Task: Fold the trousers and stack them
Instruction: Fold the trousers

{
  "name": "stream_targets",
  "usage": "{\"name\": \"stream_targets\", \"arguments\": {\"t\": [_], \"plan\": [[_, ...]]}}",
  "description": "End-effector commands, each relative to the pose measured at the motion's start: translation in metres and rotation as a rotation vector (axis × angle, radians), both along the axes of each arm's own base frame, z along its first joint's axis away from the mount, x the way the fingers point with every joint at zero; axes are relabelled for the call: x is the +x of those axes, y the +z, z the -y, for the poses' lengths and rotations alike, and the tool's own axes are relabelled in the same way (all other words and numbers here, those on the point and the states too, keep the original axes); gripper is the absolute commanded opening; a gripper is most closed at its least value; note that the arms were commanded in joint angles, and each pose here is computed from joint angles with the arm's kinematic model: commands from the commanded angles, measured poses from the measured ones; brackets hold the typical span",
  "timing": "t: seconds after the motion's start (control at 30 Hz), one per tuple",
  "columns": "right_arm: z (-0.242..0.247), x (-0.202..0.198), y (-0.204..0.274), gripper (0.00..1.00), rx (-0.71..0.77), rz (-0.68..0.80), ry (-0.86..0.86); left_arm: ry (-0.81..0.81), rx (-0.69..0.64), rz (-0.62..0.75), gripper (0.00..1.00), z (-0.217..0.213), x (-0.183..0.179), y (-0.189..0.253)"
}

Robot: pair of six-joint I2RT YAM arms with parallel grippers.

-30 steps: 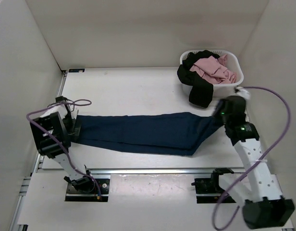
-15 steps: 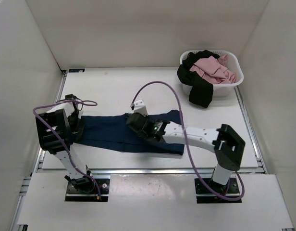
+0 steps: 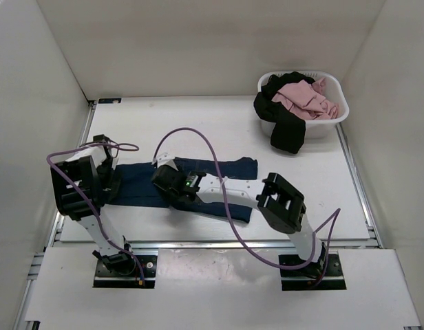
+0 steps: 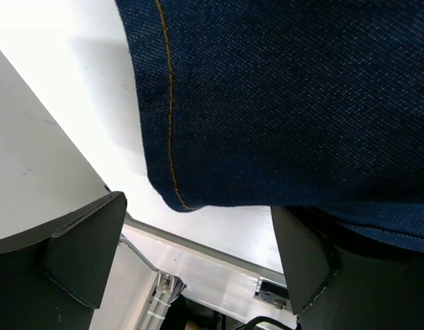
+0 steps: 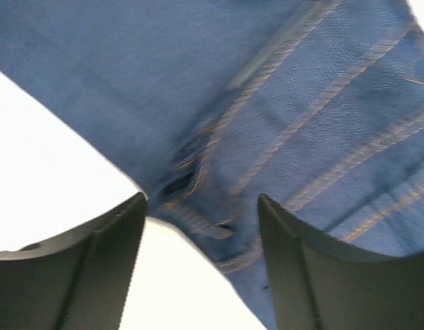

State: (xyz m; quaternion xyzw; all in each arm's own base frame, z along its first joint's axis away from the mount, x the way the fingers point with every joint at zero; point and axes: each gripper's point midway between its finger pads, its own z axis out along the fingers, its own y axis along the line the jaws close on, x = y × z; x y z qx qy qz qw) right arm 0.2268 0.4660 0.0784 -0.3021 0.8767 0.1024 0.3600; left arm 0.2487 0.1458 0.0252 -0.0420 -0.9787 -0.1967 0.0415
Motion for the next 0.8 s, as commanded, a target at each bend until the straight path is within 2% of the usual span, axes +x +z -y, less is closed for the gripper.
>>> {"name": "stream_targets", "arguments": {"t": [0.0,0.03,0.07,0.13,0.17,0.2,0.23,0.27,0.33,0.37,0.4,0.47,0.5,0.6,0.67,0.77], "plan": [[-0.031,-0.031,0.047,0.71,0.086,-0.070,0.223,0.037,-0.048,0.058,0.98,0.000,0.005,-0.007],[-0.025,-0.024,0.063,0.76,0.091,-0.029,0.192,0.036,-0.033,0.066,0.98,-0.006,0.006,0.000],[-0.016,-0.016,0.079,0.85,0.110,0.000,0.154,0.048,-0.030,0.075,0.98,-0.009,0.005,0.003],[0.015,-0.005,0.124,0.90,0.209,0.024,0.015,0.048,-0.022,0.099,0.99,-0.013,0.007,0.014],[0.050,0.011,0.107,0.92,0.179,0.000,-0.093,0.048,-0.021,0.104,0.99,-0.014,0.010,0.018],[0.075,0.014,0.126,0.95,0.244,-0.015,-0.172,0.038,-0.014,0.123,0.99,-0.016,0.015,0.024],[0.096,0.018,0.118,0.97,0.307,-0.093,-0.308,0.037,-0.014,0.123,0.99,-0.016,0.015,0.024],[0.149,0.027,0.087,0.97,0.291,-0.167,-0.439,0.038,-0.003,0.123,0.99,-0.018,0.016,0.028],[0.195,0.033,0.056,0.97,0.375,-0.308,-0.596,0.038,-0.001,0.128,0.99,-0.019,0.018,0.031],[0.213,0.031,0.044,0.97,0.394,-0.335,-0.637,0.036,-0.008,0.152,0.99,-0.018,0.022,0.036],[0.233,0.022,0.026,0.99,0.421,-0.341,-0.657,0.024,-0.027,0.168,0.99,-0.013,0.027,0.042],[0.258,0.030,0.017,0.99,0.483,-0.337,-0.715,-0.002,-0.050,0.199,0.99,-0.003,0.034,0.049],[0.249,0.032,0.022,0.99,0.567,-0.362,-0.649,-0.002,-0.047,0.208,0.99,-0.003,0.034,0.052],[0.249,0.031,0.012,0.99,0.670,-0.447,-0.599,-0.019,-0.041,0.199,0.99,0.004,0.037,0.050],[0.244,0.032,0.010,0.99,0.662,-0.457,-0.560,-0.018,-0.046,0.178,0.99,0.004,0.034,0.044],[0.245,0.030,-0.003,0.99,0.637,-0.498,-0.592,-0.016,-0.043,0.155,1.00,0.005,0.024,0.040]]}}
